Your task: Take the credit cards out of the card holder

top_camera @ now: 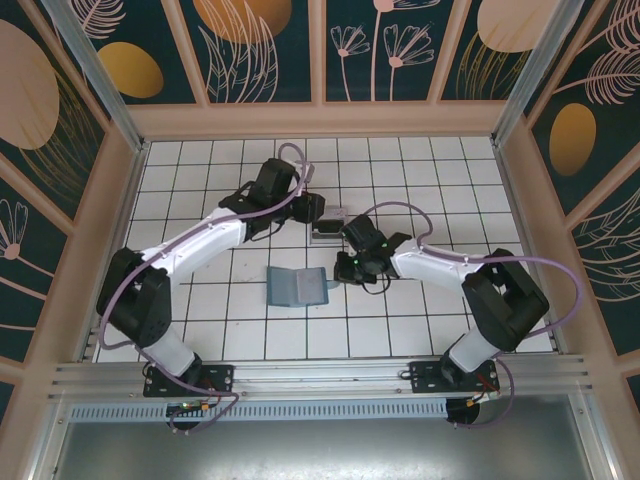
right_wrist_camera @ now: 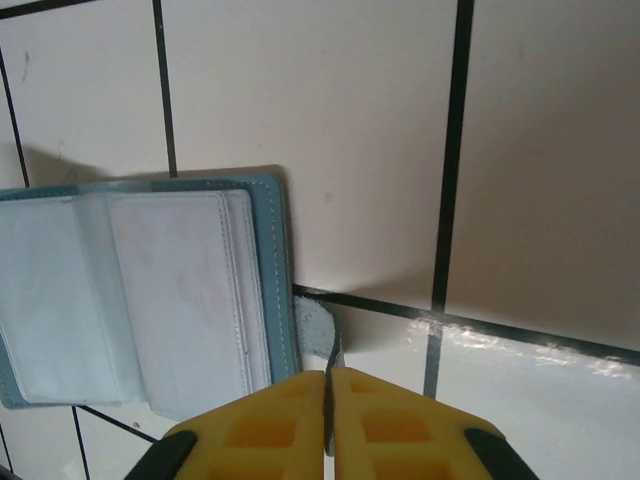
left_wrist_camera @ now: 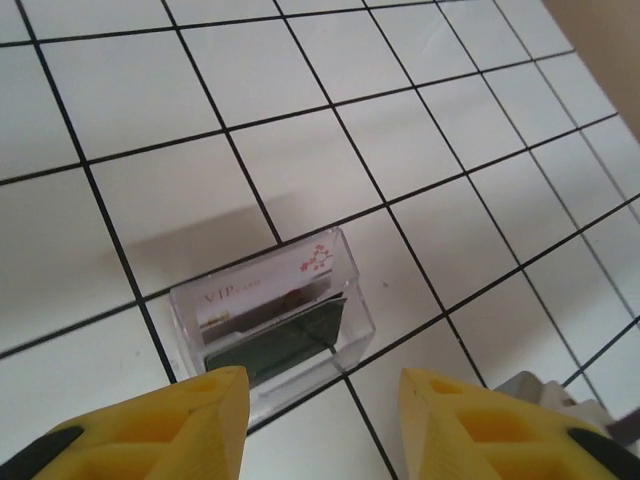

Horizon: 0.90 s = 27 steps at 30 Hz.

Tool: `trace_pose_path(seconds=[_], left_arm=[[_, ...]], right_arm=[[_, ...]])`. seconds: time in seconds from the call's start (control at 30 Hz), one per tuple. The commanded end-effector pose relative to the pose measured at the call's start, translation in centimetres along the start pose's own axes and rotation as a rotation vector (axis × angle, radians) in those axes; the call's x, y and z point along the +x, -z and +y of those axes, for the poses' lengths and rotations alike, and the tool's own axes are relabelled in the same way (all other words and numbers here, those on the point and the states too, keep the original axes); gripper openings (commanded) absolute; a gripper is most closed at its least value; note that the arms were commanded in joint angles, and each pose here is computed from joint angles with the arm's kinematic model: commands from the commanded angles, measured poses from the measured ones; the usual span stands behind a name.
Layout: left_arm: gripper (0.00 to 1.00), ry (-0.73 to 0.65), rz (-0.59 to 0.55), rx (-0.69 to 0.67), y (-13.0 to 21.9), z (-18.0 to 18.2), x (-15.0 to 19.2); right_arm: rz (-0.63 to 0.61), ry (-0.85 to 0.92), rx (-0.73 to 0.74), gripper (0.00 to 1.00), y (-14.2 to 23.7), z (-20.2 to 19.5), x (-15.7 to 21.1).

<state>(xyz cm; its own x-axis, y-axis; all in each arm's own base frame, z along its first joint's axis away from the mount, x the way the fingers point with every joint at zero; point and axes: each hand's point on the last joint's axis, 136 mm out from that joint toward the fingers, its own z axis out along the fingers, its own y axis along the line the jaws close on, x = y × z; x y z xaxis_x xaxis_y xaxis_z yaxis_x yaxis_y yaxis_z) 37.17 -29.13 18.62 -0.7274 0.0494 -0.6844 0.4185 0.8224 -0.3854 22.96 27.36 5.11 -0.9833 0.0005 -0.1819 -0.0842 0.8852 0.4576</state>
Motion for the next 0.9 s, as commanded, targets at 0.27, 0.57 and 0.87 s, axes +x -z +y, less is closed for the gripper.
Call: trace_pose_path(seconds=[0.27, 0.57, 0.87], left_arm=[[0.44, 0.078, 0.121, -0.07, 2.7, 0.7, 6.4], [0.43, 0.121, 0.344, -0.097, 2.5, 0.4, 15.6], [0.42, 0.206, 0.465, 0.061, 1.9, -1.6, 20.5]], right_arm=[[0.003, -0.052, 0.037, 0.1, -0.1, 0.5, 3.4], [-0.089, -0.087, 0.055, 0.19, 1.8, 0.0, 2.6], [-0.115, -0.09, 0.055, 0.2, 2.7, -0.4, 1.7]])
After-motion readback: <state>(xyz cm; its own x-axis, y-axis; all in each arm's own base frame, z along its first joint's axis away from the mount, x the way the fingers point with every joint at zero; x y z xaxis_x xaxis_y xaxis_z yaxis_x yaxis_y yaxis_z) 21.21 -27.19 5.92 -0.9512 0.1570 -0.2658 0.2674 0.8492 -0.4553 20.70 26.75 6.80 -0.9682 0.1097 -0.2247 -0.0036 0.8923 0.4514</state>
